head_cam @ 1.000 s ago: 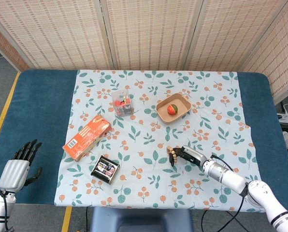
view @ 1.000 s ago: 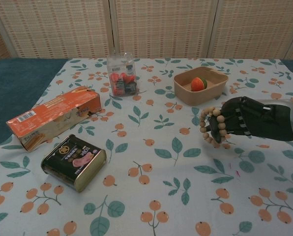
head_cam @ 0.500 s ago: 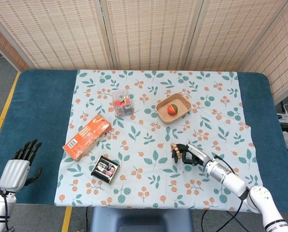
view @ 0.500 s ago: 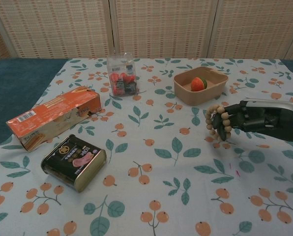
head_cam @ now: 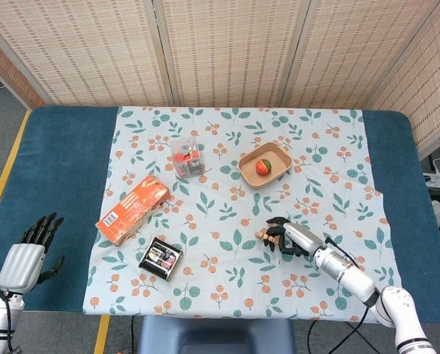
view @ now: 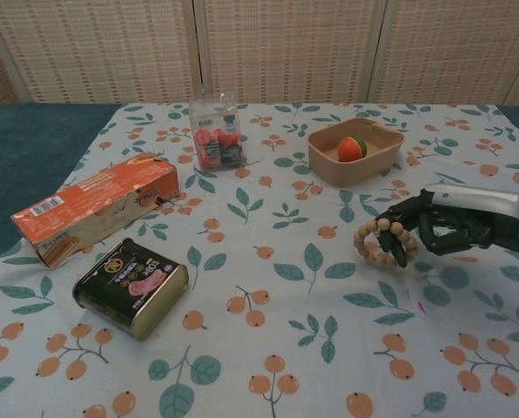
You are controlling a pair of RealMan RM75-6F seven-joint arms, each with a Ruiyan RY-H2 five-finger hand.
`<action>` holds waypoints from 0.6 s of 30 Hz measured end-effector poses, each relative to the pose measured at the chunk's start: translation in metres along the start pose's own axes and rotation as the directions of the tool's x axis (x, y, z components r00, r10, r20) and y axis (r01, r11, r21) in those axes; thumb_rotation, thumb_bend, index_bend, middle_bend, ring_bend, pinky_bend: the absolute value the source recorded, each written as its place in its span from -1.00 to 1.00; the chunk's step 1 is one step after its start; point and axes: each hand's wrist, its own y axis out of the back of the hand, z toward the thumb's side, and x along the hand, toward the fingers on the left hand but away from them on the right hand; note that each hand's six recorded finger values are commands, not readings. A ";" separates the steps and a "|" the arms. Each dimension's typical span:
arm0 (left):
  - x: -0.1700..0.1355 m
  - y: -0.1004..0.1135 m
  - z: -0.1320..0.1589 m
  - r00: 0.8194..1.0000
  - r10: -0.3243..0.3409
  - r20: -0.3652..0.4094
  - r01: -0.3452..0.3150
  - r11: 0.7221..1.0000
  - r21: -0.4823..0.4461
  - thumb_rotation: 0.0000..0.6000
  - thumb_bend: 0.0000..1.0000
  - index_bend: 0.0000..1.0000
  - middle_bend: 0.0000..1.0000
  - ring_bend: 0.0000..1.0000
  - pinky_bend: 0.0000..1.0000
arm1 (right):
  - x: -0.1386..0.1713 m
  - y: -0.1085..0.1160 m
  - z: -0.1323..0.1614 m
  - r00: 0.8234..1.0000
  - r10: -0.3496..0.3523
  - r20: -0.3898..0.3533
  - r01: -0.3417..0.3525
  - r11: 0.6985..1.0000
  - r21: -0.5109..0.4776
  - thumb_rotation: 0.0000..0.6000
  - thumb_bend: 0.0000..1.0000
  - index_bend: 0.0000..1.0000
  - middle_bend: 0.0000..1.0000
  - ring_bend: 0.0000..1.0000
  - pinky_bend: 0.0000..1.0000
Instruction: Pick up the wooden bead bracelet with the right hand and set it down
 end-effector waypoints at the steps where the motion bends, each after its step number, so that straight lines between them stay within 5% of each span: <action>1: 0.000 0.000 0.000 1.000 -0.001 0.000 0.001 1.000 0.000 1.00 -0.13 -1.00 -1.00 -1.00 -0.62 | 0.000 0.000 0.000 1.000 0.001 -0.002 -0.002 1.000 -0.011 1.00 1.00 -0.01 0.12 -0.83 -1.00; 5: 0.000 0.000 0.000 1.000 -0.001 0.001 0.001 1.000 0.002 1.00 -0.13 -1.00 -1.00 -1.00 -0.62 | 0.000 0.002 0.002 1.000 0.015 -0.008 -0.016 0.989 -0.150 0.97 1.00 0.01 0.12 -0.83 -1.00; 8: 0.000 -0.001 0.001 1.000 -0.001 0.001 0.001 1.000 0.004 1.00 -0.13 -1.00 -1.00 -1.00 -0.62 | 0.001 0.007 0.006 1.000 0.029 -0.011 -0.031 0.957 -0.287 0.67 0.97 0.02 0.14 -0.83 -1.00; 11: 0.000 -0.001 0.001 1.000 -0.002 0.004 0.002 1.000 0.004 1.00 -0.13 -1.00 -1.00 -1.00 -0.61 | 0.002 0.011 0.010 0.998 0.061 -0.011 -0.060 0.909 -0.412 0.19 0.62 0.02 0.14 -0.83 -1.00; 13: 0.000 -0.001 0.002 1.000 -0.002 0.004 0.002 1.000 0.003 1.00 -0.13 -1.00 -1.00 -1.00 -0.62 | 0.004 0.012 0.013 0.996 0.087 -0.012 -0.082 0.873 -0.482 -0.08 0.13 0.02 0.14 -0.83 -1.00; 18: -0.001 0.000 0.002 1.000 -0.001 0.005 0.001 1.000 0.002 1.00 -0.13 -1.00 -1.00 -1.00 -0.62 | 0.006 0.008 0.020 0.988 0.152 -0.035 -0.136 0.727 -0.673 -0.26 -0.32 0.00 0.14 -0.83 -1.00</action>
